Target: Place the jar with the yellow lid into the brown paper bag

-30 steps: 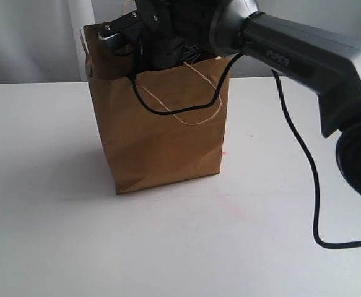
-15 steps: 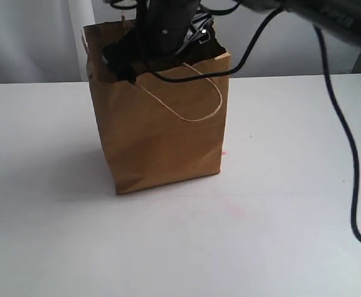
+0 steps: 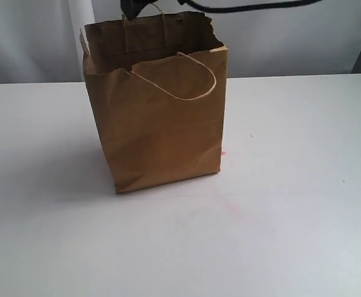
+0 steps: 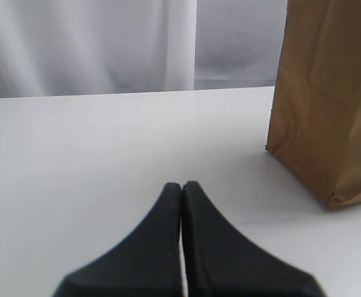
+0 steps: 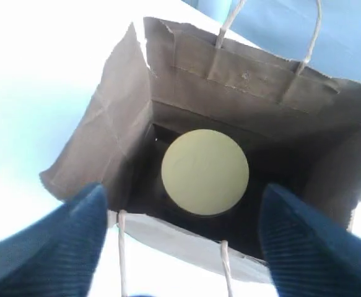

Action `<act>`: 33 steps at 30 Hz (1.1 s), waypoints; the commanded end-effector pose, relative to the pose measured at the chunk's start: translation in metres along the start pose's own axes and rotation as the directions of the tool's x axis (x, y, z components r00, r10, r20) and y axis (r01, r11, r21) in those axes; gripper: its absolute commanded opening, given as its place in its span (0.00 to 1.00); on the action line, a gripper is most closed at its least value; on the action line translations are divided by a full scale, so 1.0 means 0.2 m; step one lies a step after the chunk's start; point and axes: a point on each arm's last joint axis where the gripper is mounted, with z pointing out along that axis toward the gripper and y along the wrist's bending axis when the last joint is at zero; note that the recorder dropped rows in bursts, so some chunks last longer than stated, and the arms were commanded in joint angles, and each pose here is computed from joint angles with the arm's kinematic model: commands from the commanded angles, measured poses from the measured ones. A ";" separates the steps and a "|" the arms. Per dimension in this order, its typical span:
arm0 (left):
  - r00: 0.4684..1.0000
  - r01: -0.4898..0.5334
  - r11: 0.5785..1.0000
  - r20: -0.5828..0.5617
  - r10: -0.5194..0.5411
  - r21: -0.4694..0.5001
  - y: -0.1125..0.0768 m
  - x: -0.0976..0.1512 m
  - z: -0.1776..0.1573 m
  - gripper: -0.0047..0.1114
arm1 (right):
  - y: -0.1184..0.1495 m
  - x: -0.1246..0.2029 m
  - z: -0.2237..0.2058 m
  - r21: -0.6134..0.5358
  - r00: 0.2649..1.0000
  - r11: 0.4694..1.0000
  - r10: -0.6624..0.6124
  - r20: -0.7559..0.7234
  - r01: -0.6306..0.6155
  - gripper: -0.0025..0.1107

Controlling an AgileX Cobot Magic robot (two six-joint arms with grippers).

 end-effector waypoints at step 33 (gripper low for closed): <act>1.000 0.007 1.000 0.009 -0.007 0.006 0.00 -0.01 0.00 0.05 | -0.01 1.52 -1.00 -0.283 0.861 0.957 0.200 0.467 -0.068 0.02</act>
